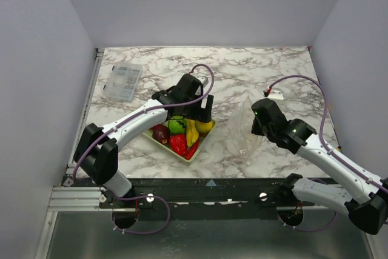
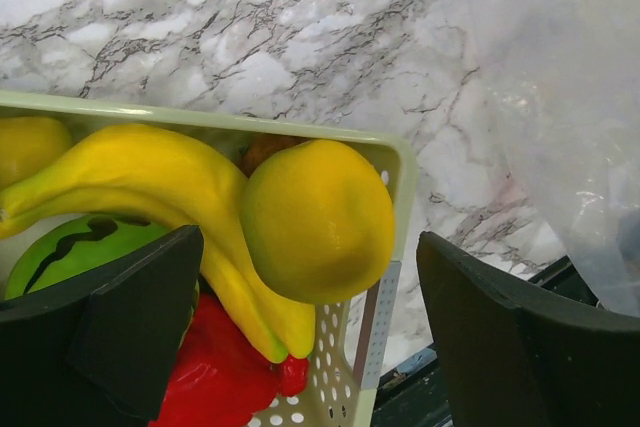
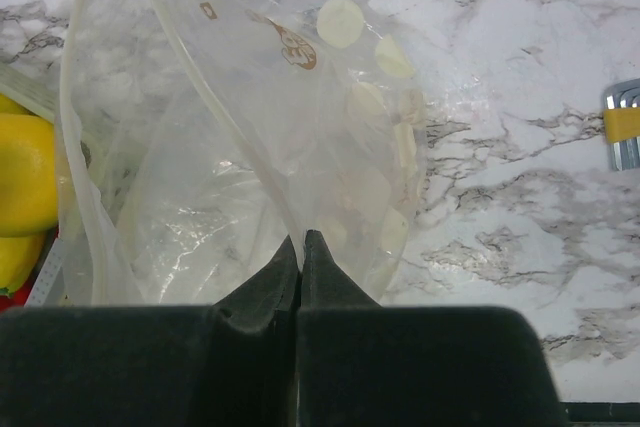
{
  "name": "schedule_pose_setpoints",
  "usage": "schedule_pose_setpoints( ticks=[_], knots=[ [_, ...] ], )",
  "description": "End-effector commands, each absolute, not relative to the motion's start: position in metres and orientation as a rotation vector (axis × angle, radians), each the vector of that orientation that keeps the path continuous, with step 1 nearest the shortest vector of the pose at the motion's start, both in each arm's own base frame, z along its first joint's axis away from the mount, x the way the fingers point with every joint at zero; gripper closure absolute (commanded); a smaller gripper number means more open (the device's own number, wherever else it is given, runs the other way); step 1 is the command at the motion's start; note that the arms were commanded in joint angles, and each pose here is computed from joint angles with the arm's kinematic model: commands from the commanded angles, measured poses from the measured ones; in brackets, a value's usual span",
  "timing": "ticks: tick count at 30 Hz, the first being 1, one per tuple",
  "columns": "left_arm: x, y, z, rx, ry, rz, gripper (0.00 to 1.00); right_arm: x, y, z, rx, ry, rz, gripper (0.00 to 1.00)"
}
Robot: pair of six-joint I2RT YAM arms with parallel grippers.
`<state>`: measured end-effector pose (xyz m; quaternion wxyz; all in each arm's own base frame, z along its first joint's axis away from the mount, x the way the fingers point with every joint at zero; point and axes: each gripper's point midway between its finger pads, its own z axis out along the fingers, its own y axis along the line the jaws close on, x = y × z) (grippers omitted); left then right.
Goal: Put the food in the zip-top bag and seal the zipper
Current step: Pick up the fake fruit from the bin.
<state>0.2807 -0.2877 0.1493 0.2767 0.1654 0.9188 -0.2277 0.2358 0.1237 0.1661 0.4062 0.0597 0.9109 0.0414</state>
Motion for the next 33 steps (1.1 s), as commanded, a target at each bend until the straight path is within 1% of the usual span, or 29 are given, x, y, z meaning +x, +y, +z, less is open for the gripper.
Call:
schedule_pose_setpoints(
  ticks=[1, 3, 6, 11, 15, 16, 20, 23, 25, 30, 33],
  knots=[
    [0.289, -0.290, 0.140, 0.388, 2.496, -0.608, 0.10, 0.237, 0.121, 0.171, 0.150, 2.263, 0.109, 0.99],
    [0.290, -0.292, 0.133, 0.372, 2.521, -0.606, 0.11, 0.237, 0.122, 0.172, 0.149, 2.260, 0.114, 0.99],
    [0.286, -0.295, 0.125, 0.372, 2.536, -0.636, 0.16, 0.237, 0.123, 0.172, 0.144, 2.262, 0.116, 0.99],
    [0.275, -0.295, 0.115, 0.367, 2.565, -0.674, 0.26, 0.237, 0.123, 0.169, 0.138, 2.272, 0.110, 0.99],
    [0.271, -0.292, 0.114, 0.367, 2.562, -0.679, 0.40, 0.238, 0.124, 0.167, 0.135, 2.276, 0.107, 0.99],
    [0.270, -0.292, 0.113, 0.371, 2.564, -0.679, 0.46, 0.238, 0.124, 0.167, 0.133, 2.276, 0.107, 0.99],
    [0.268, -0.292, 0.119, 0.386, 2.551, -0.699, 0.64, 0.238, 0.124, 0.167, 0.134, 2.275, 0.107, 0.99],
    [0.270, -0.293, 0.132, 0.397, 2.508, -0.716, 0.79, 0.238, 0.126, 0.166, 0.125, 2.280, 0.112, 0.99],
    [0.271, -0.294, 0.147, 0.406, 2.468, -0.733, 0.87, 0.238, 0.125, 0.167, 0.127, 2.282, 0.110, 0.99],
    [0.264, -0.304, 0.196, 0.446, 2.337, -0.873, 0.96, 0.237, 0.127, 0.167, 0.119, 2.281, 0.122, 0.99],
    [0.252, -0.317, 0.230, 0.480, 2.231, -1.041, 0.98, 0.238, 0.128, 0.167, 0.115, 2.282, 0.126, 0.99]
  ],
)
